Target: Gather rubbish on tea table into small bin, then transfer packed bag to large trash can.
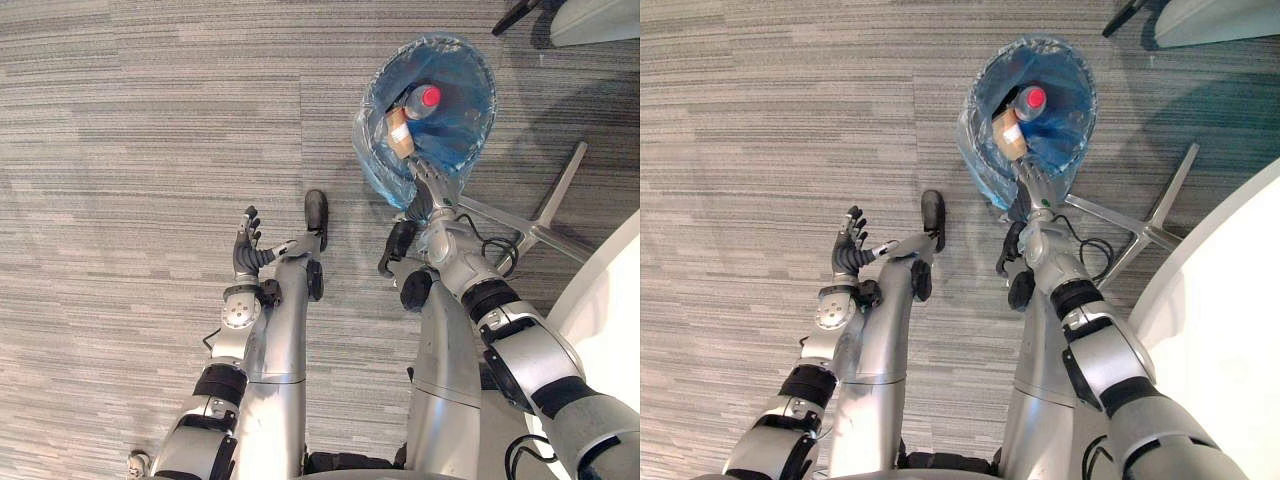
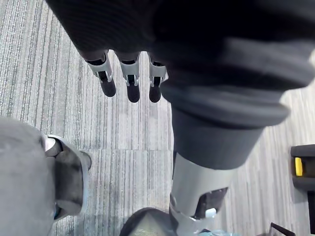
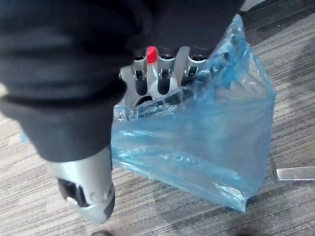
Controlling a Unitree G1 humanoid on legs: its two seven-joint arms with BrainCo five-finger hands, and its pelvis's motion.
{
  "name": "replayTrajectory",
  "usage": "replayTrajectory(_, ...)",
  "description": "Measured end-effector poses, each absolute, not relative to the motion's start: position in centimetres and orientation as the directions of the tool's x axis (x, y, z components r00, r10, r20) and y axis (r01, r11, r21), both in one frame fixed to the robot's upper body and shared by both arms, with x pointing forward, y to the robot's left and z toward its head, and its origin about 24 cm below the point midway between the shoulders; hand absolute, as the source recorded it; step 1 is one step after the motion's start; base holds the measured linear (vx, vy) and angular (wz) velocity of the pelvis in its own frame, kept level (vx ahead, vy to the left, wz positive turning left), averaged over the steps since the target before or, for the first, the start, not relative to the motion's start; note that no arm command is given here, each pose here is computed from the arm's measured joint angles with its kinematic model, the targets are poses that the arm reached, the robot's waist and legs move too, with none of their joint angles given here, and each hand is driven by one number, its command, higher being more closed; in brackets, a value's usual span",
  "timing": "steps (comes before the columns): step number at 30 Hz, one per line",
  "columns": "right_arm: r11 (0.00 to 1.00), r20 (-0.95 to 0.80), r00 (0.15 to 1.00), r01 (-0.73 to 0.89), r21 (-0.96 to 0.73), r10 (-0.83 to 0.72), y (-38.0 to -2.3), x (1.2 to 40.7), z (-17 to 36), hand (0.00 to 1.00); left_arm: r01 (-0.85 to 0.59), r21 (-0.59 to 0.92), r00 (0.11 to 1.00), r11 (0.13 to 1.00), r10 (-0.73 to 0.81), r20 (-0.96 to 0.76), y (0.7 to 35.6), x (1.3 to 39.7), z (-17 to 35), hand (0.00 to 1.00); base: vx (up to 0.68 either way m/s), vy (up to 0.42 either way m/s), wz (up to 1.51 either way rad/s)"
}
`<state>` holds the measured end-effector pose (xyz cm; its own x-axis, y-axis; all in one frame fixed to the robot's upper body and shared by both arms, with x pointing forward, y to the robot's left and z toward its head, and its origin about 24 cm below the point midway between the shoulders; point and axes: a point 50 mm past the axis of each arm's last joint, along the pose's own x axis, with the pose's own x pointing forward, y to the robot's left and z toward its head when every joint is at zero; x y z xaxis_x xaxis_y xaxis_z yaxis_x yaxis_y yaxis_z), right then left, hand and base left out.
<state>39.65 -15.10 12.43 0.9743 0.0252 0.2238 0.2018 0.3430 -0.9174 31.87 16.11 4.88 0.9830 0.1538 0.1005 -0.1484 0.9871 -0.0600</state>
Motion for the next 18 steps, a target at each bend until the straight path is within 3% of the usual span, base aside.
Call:
replayTrajectory(7,0.32,0.203,0.979,0.184,-0.929,0.025,-15.55,39.94,12.68,1.0,-0.147,-0.065,0.983,0.987,0.154,0.103,16.02,31.88,4.95,0.0,-0.04,0.002,0.02)
replayTrajectory(18,0.413,0.22,0.975,0.189,-0.891,0.029,-14.71,39.65,12.76,1.0,-0.156,-0.076,0.981,0.985,0.164,0.101,16.06,31.88,4.95,0.0,-0.04,-0.004,0.01)
